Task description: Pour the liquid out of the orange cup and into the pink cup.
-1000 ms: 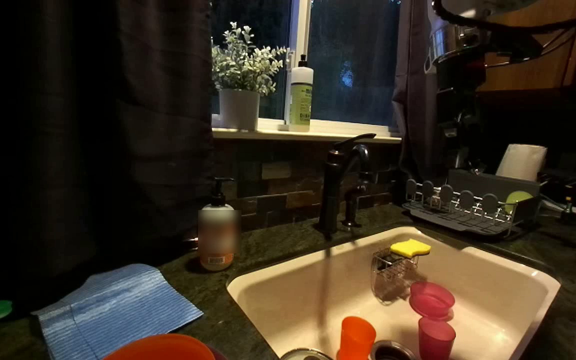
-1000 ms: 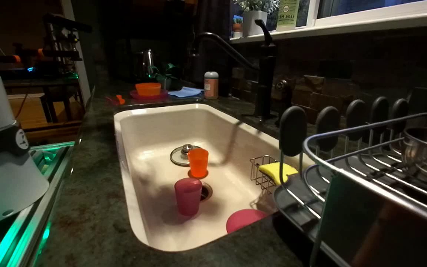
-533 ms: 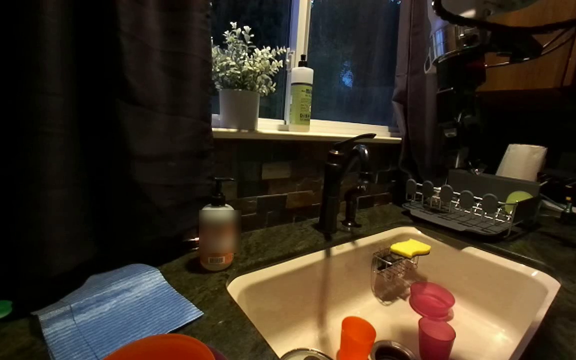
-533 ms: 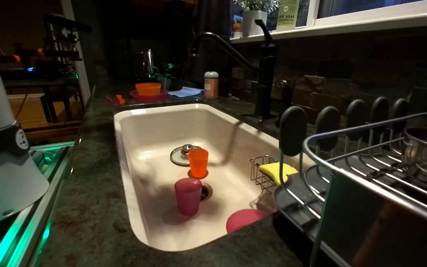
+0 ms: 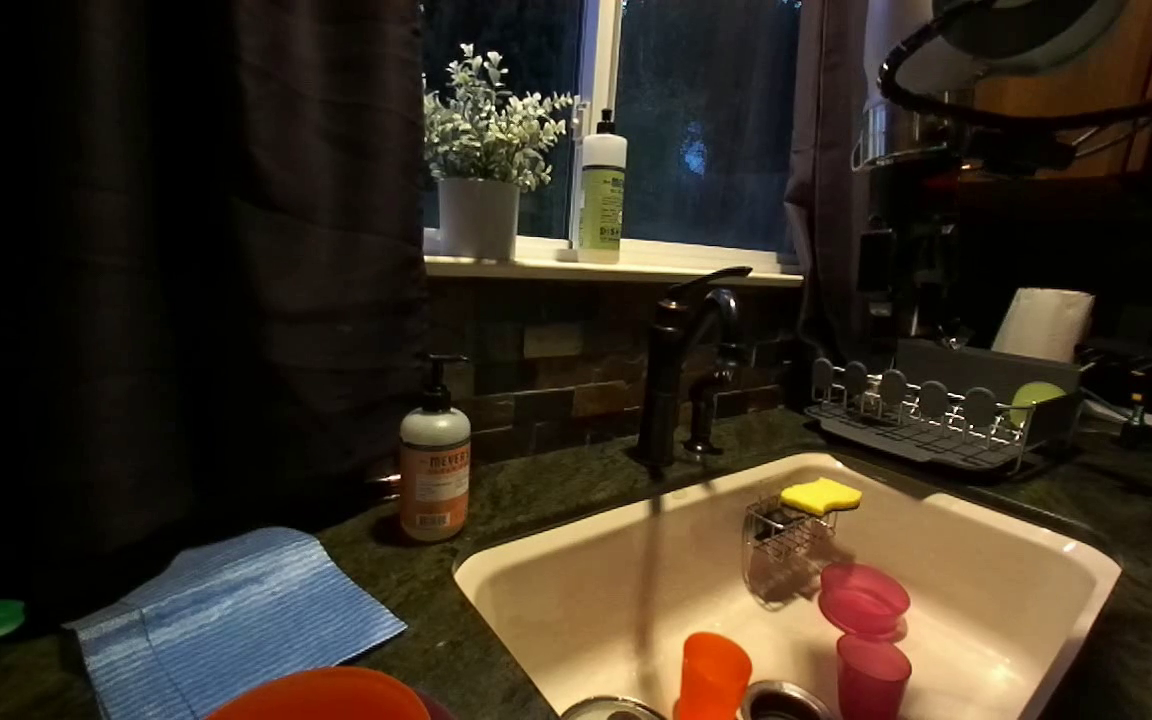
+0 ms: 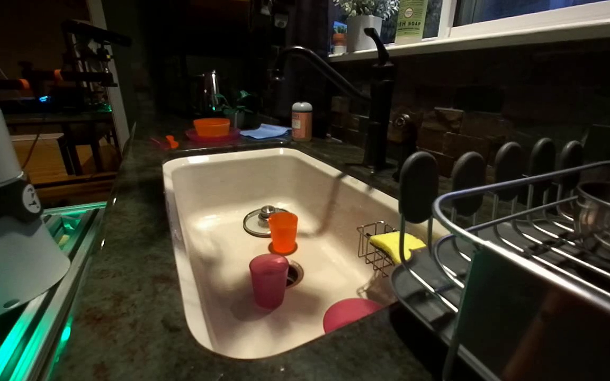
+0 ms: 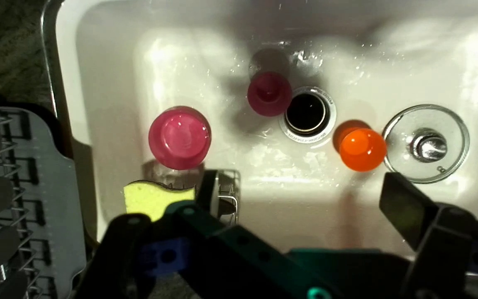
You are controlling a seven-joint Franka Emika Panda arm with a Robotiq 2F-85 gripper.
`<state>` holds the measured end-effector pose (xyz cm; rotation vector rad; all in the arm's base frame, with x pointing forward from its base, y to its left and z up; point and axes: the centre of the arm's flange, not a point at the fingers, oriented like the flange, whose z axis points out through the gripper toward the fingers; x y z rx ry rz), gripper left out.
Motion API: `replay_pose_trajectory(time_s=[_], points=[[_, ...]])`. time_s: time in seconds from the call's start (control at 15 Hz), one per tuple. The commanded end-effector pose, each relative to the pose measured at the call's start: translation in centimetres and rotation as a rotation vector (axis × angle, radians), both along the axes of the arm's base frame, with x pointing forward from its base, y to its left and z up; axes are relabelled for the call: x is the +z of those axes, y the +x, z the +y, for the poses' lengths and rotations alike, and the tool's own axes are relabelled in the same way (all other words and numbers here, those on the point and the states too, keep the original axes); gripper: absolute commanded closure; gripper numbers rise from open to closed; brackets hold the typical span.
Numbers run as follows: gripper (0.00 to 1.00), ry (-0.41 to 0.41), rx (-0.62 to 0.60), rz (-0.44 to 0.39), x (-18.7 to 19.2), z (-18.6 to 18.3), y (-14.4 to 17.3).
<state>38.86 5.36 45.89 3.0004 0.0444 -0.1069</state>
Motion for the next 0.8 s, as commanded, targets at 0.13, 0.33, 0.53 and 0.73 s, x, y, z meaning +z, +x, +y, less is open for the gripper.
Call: replay_pose_trajectory(time_s=[0.13,0.33,0.53,0.73], points=[[0.00,0.047,-0.056,-0.052,-7.2,-4.0,-2.7],[0.00,0.099,-0.155,-0.058,-11.3,-7.2,-2.4],[0.00,0.140,-0.283,-0.091,-14.8,-9.4,-2.0],[0.00,0.200,-0.439,-0.066,-18.8,-10.2,-0.3]])
